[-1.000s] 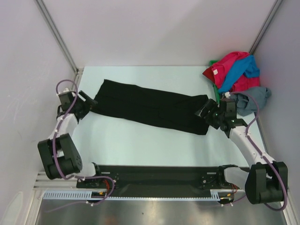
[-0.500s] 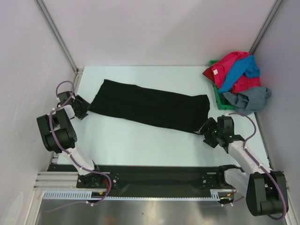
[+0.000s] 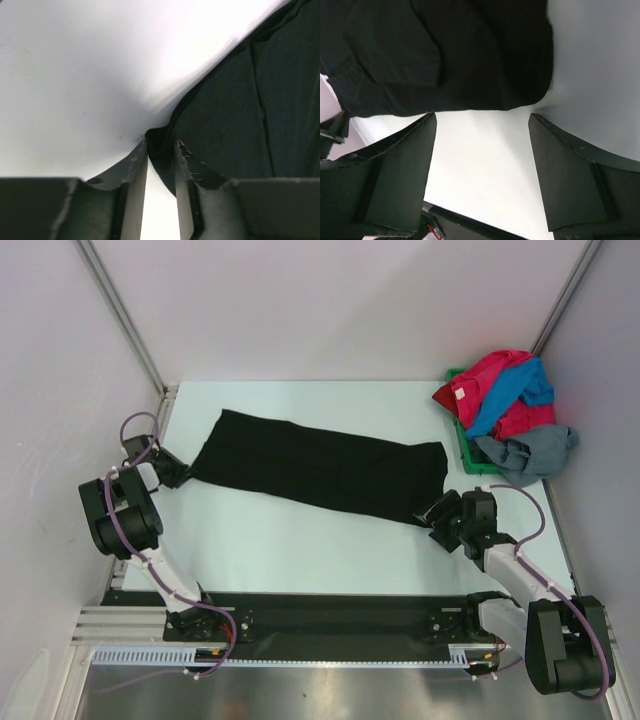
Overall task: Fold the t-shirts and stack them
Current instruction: Fold the tshirt
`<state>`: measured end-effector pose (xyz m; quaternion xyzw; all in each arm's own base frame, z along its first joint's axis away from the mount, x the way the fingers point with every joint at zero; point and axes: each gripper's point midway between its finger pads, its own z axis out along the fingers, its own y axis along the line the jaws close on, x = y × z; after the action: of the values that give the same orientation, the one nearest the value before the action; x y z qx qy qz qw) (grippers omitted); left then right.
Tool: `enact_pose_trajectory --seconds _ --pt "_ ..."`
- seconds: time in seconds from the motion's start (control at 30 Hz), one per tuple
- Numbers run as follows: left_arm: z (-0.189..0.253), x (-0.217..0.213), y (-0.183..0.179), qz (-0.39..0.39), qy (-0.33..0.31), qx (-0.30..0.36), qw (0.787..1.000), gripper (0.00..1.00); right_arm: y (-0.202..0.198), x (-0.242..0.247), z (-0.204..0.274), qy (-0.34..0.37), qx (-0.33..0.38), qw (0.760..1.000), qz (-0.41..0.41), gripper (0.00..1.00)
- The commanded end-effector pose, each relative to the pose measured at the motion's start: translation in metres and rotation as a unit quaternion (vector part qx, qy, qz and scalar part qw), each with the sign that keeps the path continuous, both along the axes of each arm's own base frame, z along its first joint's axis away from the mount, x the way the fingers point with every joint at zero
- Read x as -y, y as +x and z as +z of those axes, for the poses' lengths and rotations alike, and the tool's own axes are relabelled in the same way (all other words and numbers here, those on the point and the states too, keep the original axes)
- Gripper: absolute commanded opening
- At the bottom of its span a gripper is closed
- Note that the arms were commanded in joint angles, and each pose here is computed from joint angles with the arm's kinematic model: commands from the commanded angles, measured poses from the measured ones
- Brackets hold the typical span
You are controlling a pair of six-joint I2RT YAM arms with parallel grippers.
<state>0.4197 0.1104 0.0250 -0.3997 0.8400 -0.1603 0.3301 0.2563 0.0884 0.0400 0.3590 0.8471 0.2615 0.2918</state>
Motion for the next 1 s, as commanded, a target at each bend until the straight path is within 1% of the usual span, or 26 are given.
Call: enact_pose_trajectory --seconds 0.0,0.03,0.07,0.1,0.13,0.17,0.2,0.23,0.27,0.3,0.33,0.37,0.4,0.53,0.6,0.63,0.7,0.77,0.8,0.97 --pt "-0.01 0.001 -0.007 -0.009 -0.004 -0.018 1.0 0.25 -0.001 0.011 -0.011 -0.015 -0.004 0.999 -0.04 0.79" --pt "-0.01 0.002 -0.008 -0.009 -0.006 -0.019 1.0 0.21 0.0 0.011 -0.012 -0.017 -0.003 0.999 -0.044 0.77" --pt "-0.008 0.003 -0.011 -0.008 -0.006 -0.019 1.0 0.13 0.003 0.011 -0.012 -0.014 0.001 0.998 -0.055 0.76" --pt "-0.007 0.004 -0.013 -0.005 -0.008 -0.019 1.0 0.11 0.003 0.015 -0.019 -0.022 -0.003 0.998 -0.066 0.74" --pt "-0.004 0.004 -0.015 -0.001 -0.007 -0.019 1.0 0.1 0.006 0.015 -0.02 -0.021 0.003 0.997 -0.072 0.7" --pt "0.0 0.007 -0.023 0.004 -0.006 -0.018 1.0 0.03 0.014 0.017 -0.017 -0.026 0.021 0.996 -0.086 0.68" --pt "0.002 0.008 -0.026 0.014 -0.01 -0.018 1.0 0.01 0.017 0.019 -0.018 -0.027 0.023 0.995 -0.093 0.66" --pt "0.002 0.008 -0.032 0.023 -0.009 -0.02 0.999 0.0 0.019 0.02 -0.024 -0.032 0.014 0.995 -0.097 0.64" --pt "0.008 0.011 -0.039 0.026 -0.007 -0.015 1.0 0.0 0.028 0.018 -0.02 -0.026 0.032 0.994 -0.102 0.61" --pt "0.01 0.012 -0.042 0.036 -0.012 -0.013 0.999 0.0 0.031 0.019 -0.022 -0.028 0.033 0.993 -0.11 0.57" --pt "0.014 0.013 -0.045 0.041 -0.011 -0.012 0.999 0.0 0.035 0.019 -0.027 -0.03 0.029 0.993 -0.112 0.5" --pt "0.013 0.015 -0.05 0.042 -0.014 -0.013 0.999 0.0 0.042 0.018 -0.024 -0.027 0.04 0.992 -0.114 0.46" --pt "0.023 0.015 -0.051 0.045 -0.01 -0.004 0.999 0.0 0.046 0.017 -0.024 -0.025 0.041 0.992 -0.119 0.43" --pt "0.03 0.011 -0.073 0.07 -0.014 -0.015 0.997 0.0 0.067 0.013 -0.025 -0.034 0.043 0.992 -0.115 0.3" --pt "0.024 0.008 -0.089 0.092 -0.012 -0.029 0.995 0.01 0.084 0.011 -0.023 -0.045 0.054 0.991 -0.113 0.28" --pt "0.028 0.005 -0.095 0.104 -0.008 -0.025 0.994 0.01 0.093 0.011 -0.022 -0.057 0.061 0.991 -0.104 0.26" --pt "0.021 0.008 -0.107 0.109 -0.01 -0.034 0.993 0.0 0.118 0.003 -0.026 -0.069 0.057 0.993 -0.082 0.25" --pt "0.019 0.012 -0.115 0.106 -0.009 -0.038 0.994 0.0 0.133 -0.003 -0.033 -0.089 0.049 0.993 -0.052 0.21" --pt "0.018 0.016 -0.116 0.098 -0.016 -0.036 0.994 0.0 0.156 -0.009 -0.029 -0.093 0.058 0.993 -0.045 0.21" --pt "0.003 0.048 -0.135 0.074 -0.051 -0.043 0.995 0.0 0.208 -0.018 -0.027 -0.107 0.06 0.992 -0.025 0.21"
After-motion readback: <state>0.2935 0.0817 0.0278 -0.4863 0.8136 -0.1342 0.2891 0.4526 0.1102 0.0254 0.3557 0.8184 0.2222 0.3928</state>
